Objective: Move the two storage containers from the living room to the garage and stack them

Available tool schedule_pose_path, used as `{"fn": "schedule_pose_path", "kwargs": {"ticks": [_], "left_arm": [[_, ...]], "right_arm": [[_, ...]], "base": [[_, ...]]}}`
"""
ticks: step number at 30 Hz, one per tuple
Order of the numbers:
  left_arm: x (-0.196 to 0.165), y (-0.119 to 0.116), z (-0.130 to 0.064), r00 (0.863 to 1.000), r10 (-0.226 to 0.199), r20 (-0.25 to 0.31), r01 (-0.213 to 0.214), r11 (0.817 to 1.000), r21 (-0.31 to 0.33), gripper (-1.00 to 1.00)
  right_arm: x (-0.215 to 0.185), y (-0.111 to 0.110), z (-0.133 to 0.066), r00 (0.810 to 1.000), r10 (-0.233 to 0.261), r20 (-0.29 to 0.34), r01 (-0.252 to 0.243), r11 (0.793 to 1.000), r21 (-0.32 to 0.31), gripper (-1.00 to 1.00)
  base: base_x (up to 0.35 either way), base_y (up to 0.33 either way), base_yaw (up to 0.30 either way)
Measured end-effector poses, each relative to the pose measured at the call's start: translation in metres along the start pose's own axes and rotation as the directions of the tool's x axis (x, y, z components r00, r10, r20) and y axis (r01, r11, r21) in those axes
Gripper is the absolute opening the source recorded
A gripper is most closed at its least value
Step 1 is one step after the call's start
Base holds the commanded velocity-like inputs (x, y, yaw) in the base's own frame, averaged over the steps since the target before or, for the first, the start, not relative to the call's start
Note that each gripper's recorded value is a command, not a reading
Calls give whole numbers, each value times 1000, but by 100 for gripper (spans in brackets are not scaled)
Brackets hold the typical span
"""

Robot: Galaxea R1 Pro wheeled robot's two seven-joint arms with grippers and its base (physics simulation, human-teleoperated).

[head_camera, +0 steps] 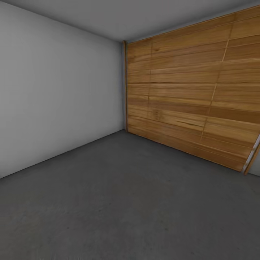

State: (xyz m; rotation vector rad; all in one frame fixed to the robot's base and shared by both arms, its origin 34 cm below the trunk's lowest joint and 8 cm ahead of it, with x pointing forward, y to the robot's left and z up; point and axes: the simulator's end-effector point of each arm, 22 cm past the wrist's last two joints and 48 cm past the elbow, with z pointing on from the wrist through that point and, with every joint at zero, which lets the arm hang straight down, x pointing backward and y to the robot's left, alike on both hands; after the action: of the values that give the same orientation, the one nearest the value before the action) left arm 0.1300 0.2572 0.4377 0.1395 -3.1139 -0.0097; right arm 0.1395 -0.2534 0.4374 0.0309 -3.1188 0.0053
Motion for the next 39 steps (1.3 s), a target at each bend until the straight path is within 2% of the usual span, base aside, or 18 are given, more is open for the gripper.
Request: {"fn": "schedule_pose_path", "kwargs": {"ticks": [6, 31, 39], "left_arm": [[-4, 9, 0, 1000, 4, 7, -4, 1000, -12, 100], [-3, 8, 0, 1000, 3, 6, -3, 1000, -11, 100], [-3, 9, 0, 1000, 6, 6, -6, 1000, -12, 100]], "right_arm": [[0, 2, 0, 1000, 1, 1, -1, 1000, -3, 100], [2, 3, 0, 1000, 8, -3, -8, 1000, -2, 100], [-1, 2, 0, 1000, 8, 13, -8, 1000, -1, 100]], "base": [[0, 0, 274], [0, 0, 276], [0, 0, 277]]}}
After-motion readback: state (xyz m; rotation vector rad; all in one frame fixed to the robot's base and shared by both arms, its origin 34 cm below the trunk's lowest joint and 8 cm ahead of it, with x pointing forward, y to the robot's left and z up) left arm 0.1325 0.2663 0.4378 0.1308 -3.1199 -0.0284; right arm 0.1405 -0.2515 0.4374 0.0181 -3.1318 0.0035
